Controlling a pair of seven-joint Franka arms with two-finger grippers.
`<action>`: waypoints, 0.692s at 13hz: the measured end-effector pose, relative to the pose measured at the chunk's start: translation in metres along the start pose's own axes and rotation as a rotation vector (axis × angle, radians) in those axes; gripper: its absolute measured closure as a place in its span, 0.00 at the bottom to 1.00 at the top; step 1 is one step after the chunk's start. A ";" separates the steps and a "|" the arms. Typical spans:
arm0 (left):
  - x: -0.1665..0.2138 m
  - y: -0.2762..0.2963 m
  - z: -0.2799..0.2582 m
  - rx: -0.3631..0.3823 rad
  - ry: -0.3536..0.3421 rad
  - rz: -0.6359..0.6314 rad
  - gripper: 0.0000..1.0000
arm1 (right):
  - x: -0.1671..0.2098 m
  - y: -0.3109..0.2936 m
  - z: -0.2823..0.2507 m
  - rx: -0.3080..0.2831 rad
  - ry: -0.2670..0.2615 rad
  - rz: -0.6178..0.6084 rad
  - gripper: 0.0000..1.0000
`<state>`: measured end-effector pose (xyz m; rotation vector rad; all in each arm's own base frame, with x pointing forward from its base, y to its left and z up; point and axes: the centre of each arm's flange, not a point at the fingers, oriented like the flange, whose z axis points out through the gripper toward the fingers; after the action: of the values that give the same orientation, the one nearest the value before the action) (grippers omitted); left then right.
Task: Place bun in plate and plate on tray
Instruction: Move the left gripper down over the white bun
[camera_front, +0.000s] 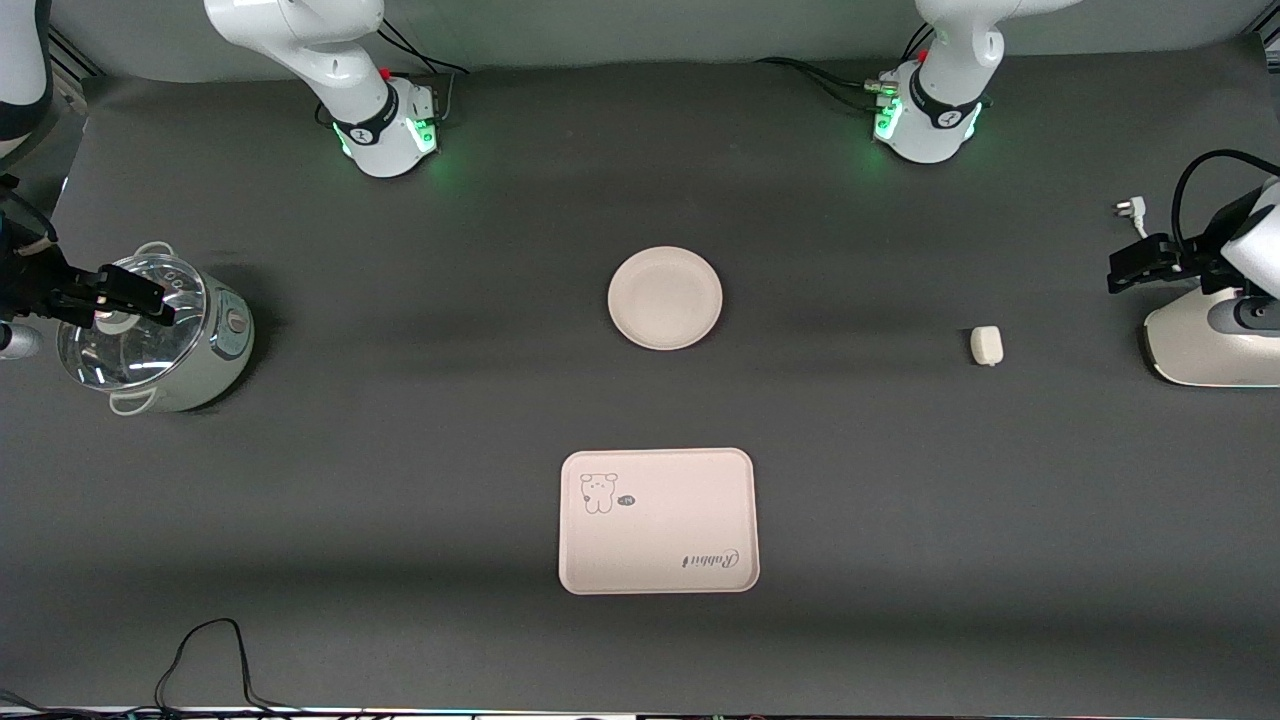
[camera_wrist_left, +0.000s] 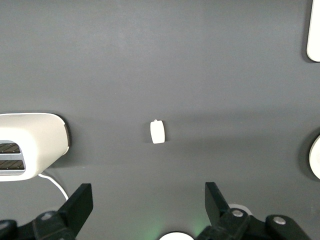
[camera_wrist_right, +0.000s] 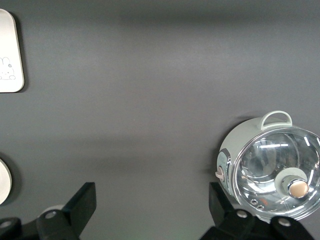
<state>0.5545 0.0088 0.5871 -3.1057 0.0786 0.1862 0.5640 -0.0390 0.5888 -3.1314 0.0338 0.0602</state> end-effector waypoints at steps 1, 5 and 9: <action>0.000 0.003 0.000 0.001 -0.001 0.005 0.00 | 0.000 0.000 0.000 0.000 0.000 0.000 0.00; -0.001 0.010 -0.003 0.003 -0.008 0.013 0.00 | 0.000 0.000 0.000 0.000 0.000 0.000 0.00; -0.003 0.008 -0.004 0.002 -0.019 0.008 0.00 | 0.000 0.000 0.000 0.000 0.000 0.000 0.00</action>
<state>0.5519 0.0011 0.5907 -3.1014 0.0910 0.2150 0.5640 -0.0389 0.5888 -3.1314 0.0337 0.0602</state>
